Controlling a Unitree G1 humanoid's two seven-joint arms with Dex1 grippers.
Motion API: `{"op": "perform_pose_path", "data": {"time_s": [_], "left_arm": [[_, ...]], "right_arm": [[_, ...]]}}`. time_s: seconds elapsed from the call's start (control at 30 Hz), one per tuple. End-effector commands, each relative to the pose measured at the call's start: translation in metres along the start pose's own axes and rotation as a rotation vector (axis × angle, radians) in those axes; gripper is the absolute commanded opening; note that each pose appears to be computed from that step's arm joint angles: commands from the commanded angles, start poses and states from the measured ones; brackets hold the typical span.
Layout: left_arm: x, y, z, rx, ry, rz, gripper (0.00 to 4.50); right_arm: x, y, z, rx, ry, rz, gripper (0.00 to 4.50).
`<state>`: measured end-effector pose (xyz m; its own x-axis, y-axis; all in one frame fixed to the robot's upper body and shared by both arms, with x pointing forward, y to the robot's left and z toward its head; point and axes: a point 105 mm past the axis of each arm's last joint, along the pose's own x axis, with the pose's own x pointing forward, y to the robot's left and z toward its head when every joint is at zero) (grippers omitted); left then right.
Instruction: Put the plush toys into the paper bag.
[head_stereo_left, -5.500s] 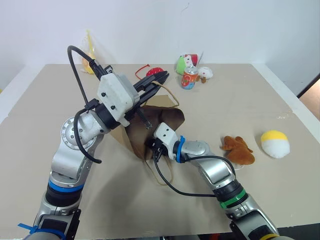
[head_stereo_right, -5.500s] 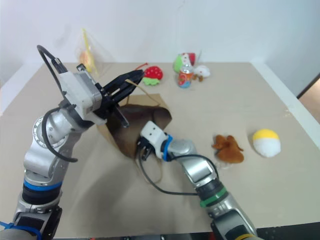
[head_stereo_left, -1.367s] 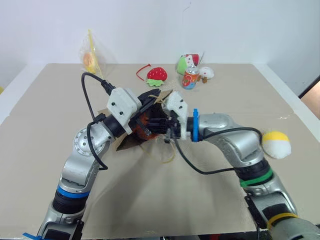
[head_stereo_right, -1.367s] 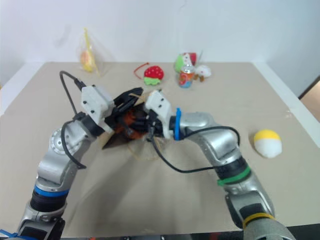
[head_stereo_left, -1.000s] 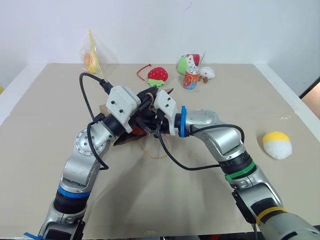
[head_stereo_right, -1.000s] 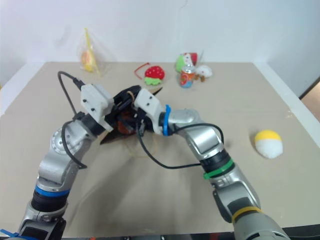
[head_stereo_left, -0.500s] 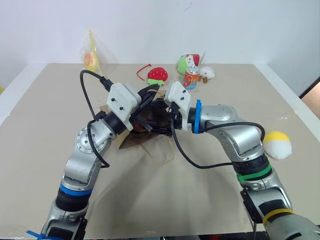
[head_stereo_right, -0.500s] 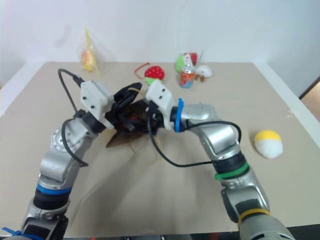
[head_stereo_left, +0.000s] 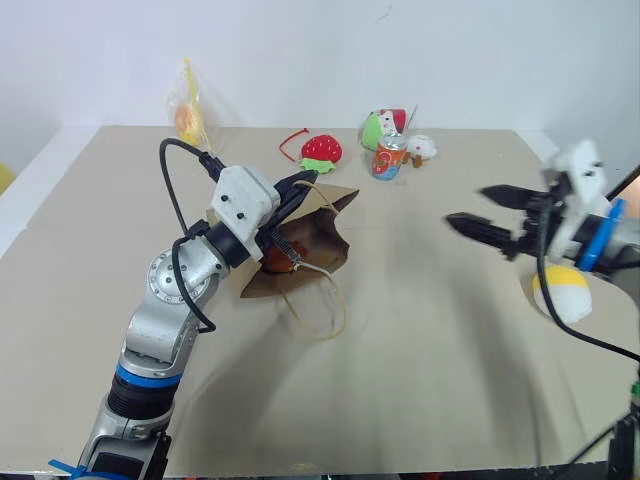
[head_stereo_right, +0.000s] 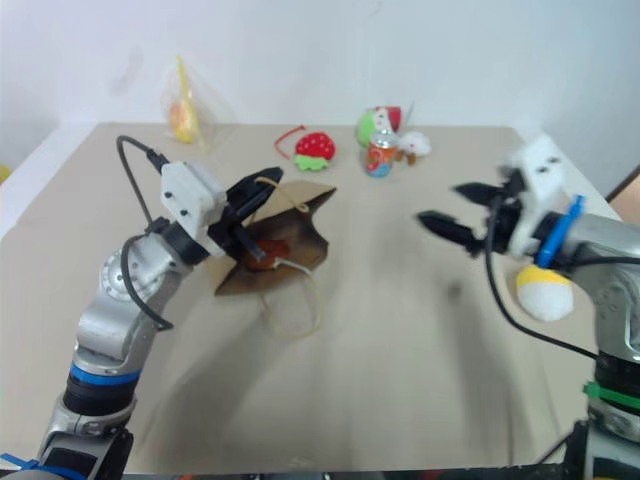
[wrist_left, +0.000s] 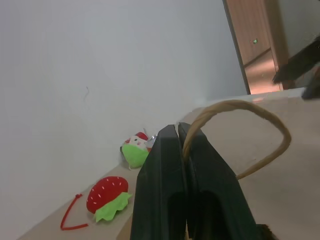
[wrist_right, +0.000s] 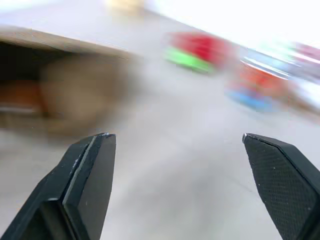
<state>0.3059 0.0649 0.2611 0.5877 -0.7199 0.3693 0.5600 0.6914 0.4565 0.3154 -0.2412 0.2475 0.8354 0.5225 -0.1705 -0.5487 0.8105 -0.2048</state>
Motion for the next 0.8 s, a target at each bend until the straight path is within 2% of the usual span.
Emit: {"op": "perform_pose_path", "data": {"time_s": [0.03, 0.27, 0.5, 0.53, 0.63, 0.7, 0.73, 0.77, 0.8], "left_arm": [[0.001, -0.005, 0.015, 0.008, -0.056, -0.001, 0.0], [0.0, -0.008, 0.013, -0.012, -0.052, 0.017, 0.0], [0.002, -0.01, 0.014, -0.015, -0.054, 0.015, 0.0], [0.003, -0.009, 0.014, -0.013, -0.053, 0.016, 0.0], [0.003, -0.007, 0.014, -0.004, -0.053, 0.016, 0.0], [0.004, -0.006, 0.014, -0.001, -0.052, 0.017, 0.0], [0.004, -0.006, 0.013, 0.001, -0.051, 0.019, 0.0], [0.004, -0.006, 0.013, 0.002, -0.05, 0.02, 0.0], [0.004, -0.005, 0.013, 0.002, -0.049, 0.021, 0.0]], "right_arm": [[-0.044, -0.058, -0.056, -0.031, 0.091, -0.458, 4.39], [-0.078, -0.085, -0.116, 0.061, 0.207, -0.706, 4.39], [-0.074, -0.071, -0.165, 0.219, 0.339, -0.658, 4.39], [-0.072, -0.071, -0.168, 0.219, 0.344, -0.664, 4.01], [-0.068, -0.074, -0.169, 0.228, 0.342, -0.68, 3.41], [-0.064, -0.071, -0.17, 0.241, 0.34, -0.661, 2.34], [-0.063, -0.07, -0.171, 0.244, 0.343, -0.654, 2.05], [-0.062, -0.069, -0.171, 0.244, 0.345, -0.649, 1.36], [-0.062, -0.068, -0.172, 0.24, 0.348, -0.647, 1.09]]}}
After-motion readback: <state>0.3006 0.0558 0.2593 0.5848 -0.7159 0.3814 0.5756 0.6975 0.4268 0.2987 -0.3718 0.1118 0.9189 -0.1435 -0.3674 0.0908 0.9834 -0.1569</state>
